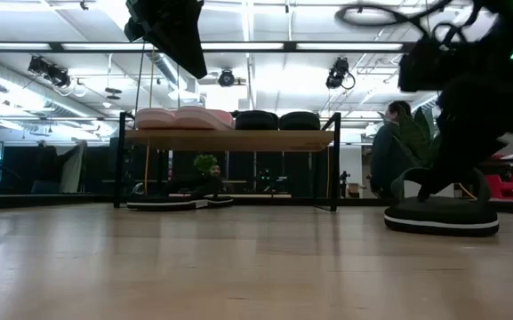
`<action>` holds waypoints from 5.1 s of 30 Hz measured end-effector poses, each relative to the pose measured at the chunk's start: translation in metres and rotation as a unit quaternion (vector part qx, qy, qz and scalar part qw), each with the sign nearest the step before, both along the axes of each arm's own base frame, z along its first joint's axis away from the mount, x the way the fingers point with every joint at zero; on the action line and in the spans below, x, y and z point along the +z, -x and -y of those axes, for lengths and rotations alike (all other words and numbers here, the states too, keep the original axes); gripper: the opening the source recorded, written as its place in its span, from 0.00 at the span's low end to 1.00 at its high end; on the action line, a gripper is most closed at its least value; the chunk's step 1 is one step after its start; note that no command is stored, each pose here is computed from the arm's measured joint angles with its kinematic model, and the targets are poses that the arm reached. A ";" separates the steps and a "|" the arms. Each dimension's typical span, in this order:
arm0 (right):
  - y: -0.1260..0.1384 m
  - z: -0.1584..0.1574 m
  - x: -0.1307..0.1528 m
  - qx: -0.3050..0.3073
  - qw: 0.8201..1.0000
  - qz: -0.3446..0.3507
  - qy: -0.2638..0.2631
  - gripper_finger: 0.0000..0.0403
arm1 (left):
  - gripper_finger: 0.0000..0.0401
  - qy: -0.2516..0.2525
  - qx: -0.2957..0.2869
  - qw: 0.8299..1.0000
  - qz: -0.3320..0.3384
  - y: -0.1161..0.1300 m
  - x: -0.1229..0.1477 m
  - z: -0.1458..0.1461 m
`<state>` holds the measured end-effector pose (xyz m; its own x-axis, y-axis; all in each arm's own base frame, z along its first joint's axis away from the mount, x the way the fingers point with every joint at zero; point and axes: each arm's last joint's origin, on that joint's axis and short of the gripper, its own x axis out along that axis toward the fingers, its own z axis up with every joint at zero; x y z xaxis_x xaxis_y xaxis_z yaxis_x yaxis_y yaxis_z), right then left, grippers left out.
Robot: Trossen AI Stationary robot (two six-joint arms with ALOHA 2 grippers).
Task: Pick and place slides into the shelf
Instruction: Move the black slipper under the shelf
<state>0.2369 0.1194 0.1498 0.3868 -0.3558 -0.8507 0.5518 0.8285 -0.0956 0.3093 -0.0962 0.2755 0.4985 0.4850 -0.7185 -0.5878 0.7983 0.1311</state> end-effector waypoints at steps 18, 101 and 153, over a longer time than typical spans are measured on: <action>0.018 -0.002 0.047 -0.036 0.989 -0.104 0.094 0.32 | 0.07 0.002 0.000 1.000 0.004 -0.001 0.000 0.000; -0.127 0.143 -0.005 -0.076 0.981 0.160 0.079 0.10 | 0.05 0.004 -0.067 0.994 0.087 0.064 0.066 0.015; -0.068 -0.013 -0.006 0.142 0.988 0.049 -0.047 0.01 | 0.03 0.042 -0.109 0.984 0.138 0.065 0.035 0.049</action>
<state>0.3054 0.1326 0.1443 0.5414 -0.1430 -0.8285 0.2994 0.9536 0.0310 0.2441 -0.1454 0.3109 0.7652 0.2904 -0.5746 -0.4062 0.9102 -0.0809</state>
